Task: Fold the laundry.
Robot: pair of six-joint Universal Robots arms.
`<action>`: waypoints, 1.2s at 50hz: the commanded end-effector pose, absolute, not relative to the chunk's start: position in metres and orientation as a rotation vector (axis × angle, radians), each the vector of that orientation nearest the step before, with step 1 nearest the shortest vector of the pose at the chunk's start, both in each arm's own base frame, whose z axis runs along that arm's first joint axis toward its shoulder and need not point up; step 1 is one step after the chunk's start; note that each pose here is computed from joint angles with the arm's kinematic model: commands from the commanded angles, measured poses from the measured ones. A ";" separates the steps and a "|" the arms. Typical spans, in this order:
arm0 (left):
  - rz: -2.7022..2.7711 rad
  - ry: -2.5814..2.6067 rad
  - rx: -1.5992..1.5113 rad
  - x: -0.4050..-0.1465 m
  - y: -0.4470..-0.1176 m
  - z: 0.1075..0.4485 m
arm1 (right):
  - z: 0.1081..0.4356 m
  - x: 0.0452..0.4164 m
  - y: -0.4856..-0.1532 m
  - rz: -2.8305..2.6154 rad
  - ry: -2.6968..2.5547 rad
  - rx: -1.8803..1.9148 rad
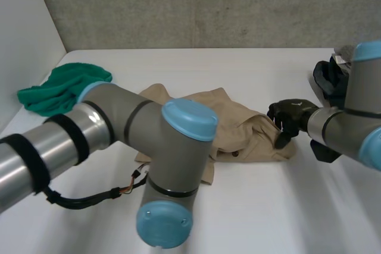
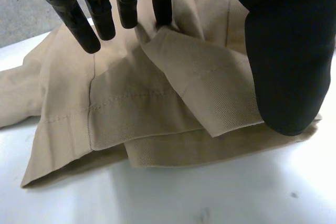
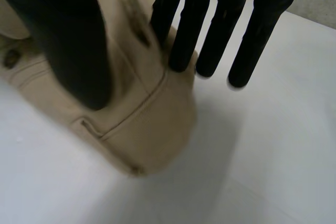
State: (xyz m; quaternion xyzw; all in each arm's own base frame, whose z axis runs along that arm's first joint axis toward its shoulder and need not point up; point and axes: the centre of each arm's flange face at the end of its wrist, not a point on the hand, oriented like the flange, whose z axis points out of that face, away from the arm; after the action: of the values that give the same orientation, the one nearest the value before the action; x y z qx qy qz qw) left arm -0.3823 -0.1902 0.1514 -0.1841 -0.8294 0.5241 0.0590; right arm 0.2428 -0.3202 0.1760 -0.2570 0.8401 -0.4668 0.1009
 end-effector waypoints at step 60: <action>2.515 -1.331 -0.319 -0.281 -0.372 0.435 | 0.385 0.330 -0.363 -2.788 1.110 -0.614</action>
State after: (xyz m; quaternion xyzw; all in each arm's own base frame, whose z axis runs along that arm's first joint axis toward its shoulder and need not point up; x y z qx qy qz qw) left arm -0.2838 -0.3698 0.4668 -0.0908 -0.4023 0.9014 0.1315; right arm 0.3324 -0.3668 0.4044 -0.1662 0.3042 -0.9377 0.0244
